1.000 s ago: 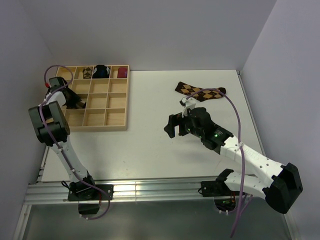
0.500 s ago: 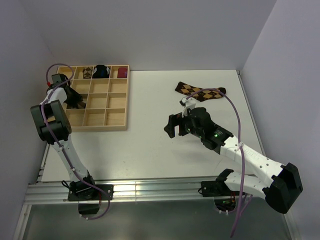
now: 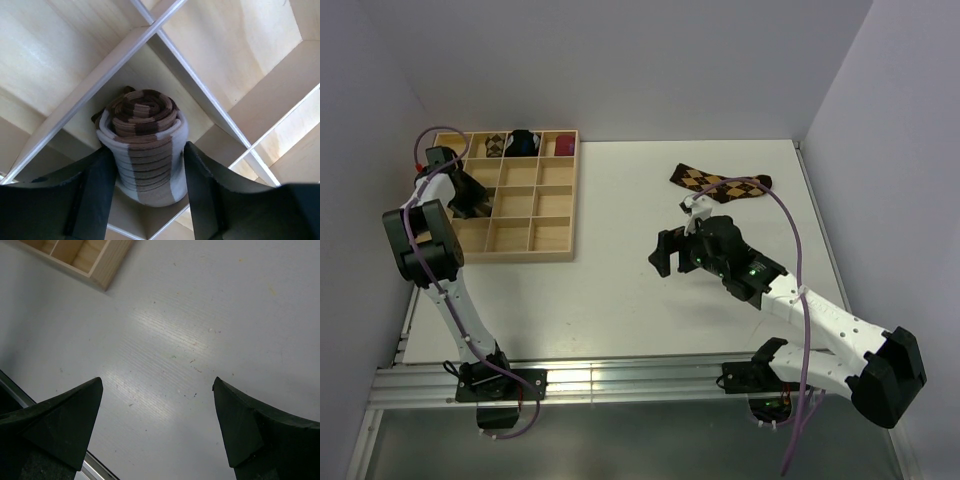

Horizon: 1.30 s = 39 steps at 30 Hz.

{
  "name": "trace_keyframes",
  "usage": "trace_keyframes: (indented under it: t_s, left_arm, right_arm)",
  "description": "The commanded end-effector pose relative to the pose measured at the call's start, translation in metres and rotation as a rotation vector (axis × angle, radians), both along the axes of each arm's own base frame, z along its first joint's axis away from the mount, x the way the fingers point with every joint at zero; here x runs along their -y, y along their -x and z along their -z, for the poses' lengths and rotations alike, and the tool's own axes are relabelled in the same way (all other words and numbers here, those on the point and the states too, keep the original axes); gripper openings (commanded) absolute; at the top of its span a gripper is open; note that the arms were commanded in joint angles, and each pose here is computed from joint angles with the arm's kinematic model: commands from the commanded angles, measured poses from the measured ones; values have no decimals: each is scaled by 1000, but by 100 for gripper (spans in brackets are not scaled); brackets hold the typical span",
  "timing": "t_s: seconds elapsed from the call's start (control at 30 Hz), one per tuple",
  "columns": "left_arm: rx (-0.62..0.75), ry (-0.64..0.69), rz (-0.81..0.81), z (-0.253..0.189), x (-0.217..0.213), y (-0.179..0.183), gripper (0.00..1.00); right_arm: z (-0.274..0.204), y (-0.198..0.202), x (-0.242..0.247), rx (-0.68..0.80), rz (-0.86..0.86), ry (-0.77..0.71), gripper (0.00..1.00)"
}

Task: Roll the socks
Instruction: Place the sock in the storage box.

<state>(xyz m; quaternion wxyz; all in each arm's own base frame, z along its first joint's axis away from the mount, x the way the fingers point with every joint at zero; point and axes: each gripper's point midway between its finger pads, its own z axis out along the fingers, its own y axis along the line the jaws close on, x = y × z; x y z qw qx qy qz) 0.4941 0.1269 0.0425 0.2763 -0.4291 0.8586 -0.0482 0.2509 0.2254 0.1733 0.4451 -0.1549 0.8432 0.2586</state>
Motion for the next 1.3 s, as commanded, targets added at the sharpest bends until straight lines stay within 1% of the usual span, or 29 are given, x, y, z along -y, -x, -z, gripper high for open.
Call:
trace_keyframes:
  t_s: [0.0,0.07,0.1,0.13,0.17,0.2,0.37,0.4,0.47,0.5,0.57,0.6,0.63,0.67,0.7,0.77,0.8,0.87,0.9,0.97,1.0,1.03,1.07,1.1,1.13,1.17,1.23,1.27]
  left_arm:
    - [-70,22,6,1,9,17,60]
    - [-57,17,4,-8,8,14,64]
    - [-55,18,5,-11,9,15,68]
    - [-43,15,3,-18,9,14,69]
    - [-37,14,2,-22,9,14,74]
    - [-36,-20,-18,-29,3,17,80]
    - [-31,-72,-47,-55,-4,29,82]
    - [-31,-83,-54,-60,-6,32,91]
    - [-13,-106,-57,-76,-7,38,93]
    - [-10,-111,-57,-82,-7,41,93]
    - [21,-139,-61,-102,-8,50,93]
    - [20,-143,-58,-104,-6,55,94]
    - [60,-159,-58,-123,-6,60,96]
    - [84,-165,-56,-131,-4,63,99]
    - [122,-165,-42,-145,2,73,99]
    - [179,-175,-27,-161,11,82,97]
    - [242,-182,3,-176,24,90,97]
    - [300,-182,40,-187,42,98,96]
    - [366,-182,111,-197,65,103,96]
    - [409,-180,184,-203,88,110,95]
    - [431,-178,254,-202,110,120,95]
    - [472,-162,307,-206,126,120,95]
    - [489,-146,359,-207,144,125,95]
    - [499,-125,390,-202,153,135,95]
    - [539,-86,469,-205,176,139,94]
    - [526,-55,519,-191,192,149,94]
    - [594,-23,595,-198,212,161,93]
    - [578,-6,627,-184,222,169,93]
  right_arm:
    - [-14,-3,1,48,8,-28,98]
    - [-17,-2,2,50,9,-28,98]
    - [-18,-2,2,53,12,-29,98]
    - [-19,-3,3,55,15,-30,98]
    - [-20,-3,4,56,19,-27,98]
    - [-23,-2,4,61,19,-31,98]
    - [-35,-2,5,79,25,-47,98]
    - [-39,-3,7,89,38,-50,98]
    - [-45,-3,9,99,50,-57,98]
    - [-50,-8,17,121,96,-50,99]
    - [-56,-11,23,132,135,-49,100]
    - [-58,-13,27,135,161,-50,100]
    - [-58,-18,36,132,227,-46,100]
    - [-60,-20,40,133,252,-49,100]
    - [-60,-23,44,130,279,-45,100]
    - [-57,-30,59,106,373,-35,100]
    - [-51,-34,63,83,398,-21,100]
    - [-45,-43,80,33,481,-6,100]
    - [-35,-49,85,-5,511,14,99]
    - [-16,-59,102,-79,585,42,98]
    - [-10,-63,110,-102,615,55,96]
    - [-2,-64,117,-136,651,58,94]
    - [13,-70,129,-182,695,70,93]
    - [19,-72,133,-212,717,56,92]
    - [30,-73,138,-242,732,49,91]
    - [44,-76,145,-301,744,23,91]
    - [61,-79,155,-371,788,-29,90]
    - [75,-82,171,-415,839,-41,89]
